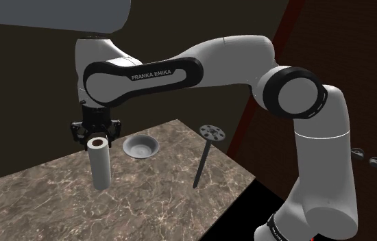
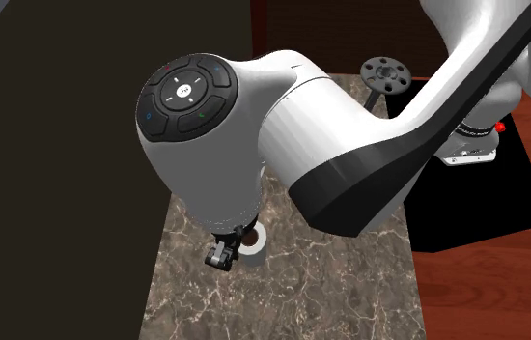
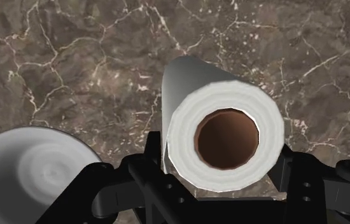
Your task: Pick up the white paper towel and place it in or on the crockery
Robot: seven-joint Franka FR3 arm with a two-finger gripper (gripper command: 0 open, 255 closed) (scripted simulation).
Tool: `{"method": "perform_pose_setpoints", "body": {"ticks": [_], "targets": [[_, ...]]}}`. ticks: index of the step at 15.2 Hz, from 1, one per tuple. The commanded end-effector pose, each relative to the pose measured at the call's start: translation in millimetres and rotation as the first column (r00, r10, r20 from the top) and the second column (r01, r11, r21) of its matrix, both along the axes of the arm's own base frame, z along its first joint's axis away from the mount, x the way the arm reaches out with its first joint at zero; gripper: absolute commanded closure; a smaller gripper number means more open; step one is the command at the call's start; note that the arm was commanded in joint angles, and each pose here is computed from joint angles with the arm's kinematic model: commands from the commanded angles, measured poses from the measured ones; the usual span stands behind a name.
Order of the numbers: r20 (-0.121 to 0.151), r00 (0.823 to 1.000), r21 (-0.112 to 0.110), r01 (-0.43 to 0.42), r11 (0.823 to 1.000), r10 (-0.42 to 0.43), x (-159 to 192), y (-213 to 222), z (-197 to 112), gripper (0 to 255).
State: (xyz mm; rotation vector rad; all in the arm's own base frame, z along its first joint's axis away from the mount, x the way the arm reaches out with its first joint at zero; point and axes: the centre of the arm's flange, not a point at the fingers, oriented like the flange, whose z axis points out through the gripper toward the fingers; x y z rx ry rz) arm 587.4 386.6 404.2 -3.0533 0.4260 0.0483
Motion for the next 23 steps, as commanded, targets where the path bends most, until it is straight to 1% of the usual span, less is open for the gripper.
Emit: {"method": "perform_pose_setpoints", "body": {"ticks": [1, 9, 23], "targets": [[-0.001, 1.0, 0.0, 0.0, 1.0, 0.0, -0.1, 0.2, -0.5, 255], [-0.001, 1.0, 0.0, 0.0, 1.0, 0.0, -0.1, 0.2, -0.5, 255], [-0.001, 1.0, 0.0, 0.0, 1.0, 0.0, -0.1, 0.2, 73.4, 255]]}}
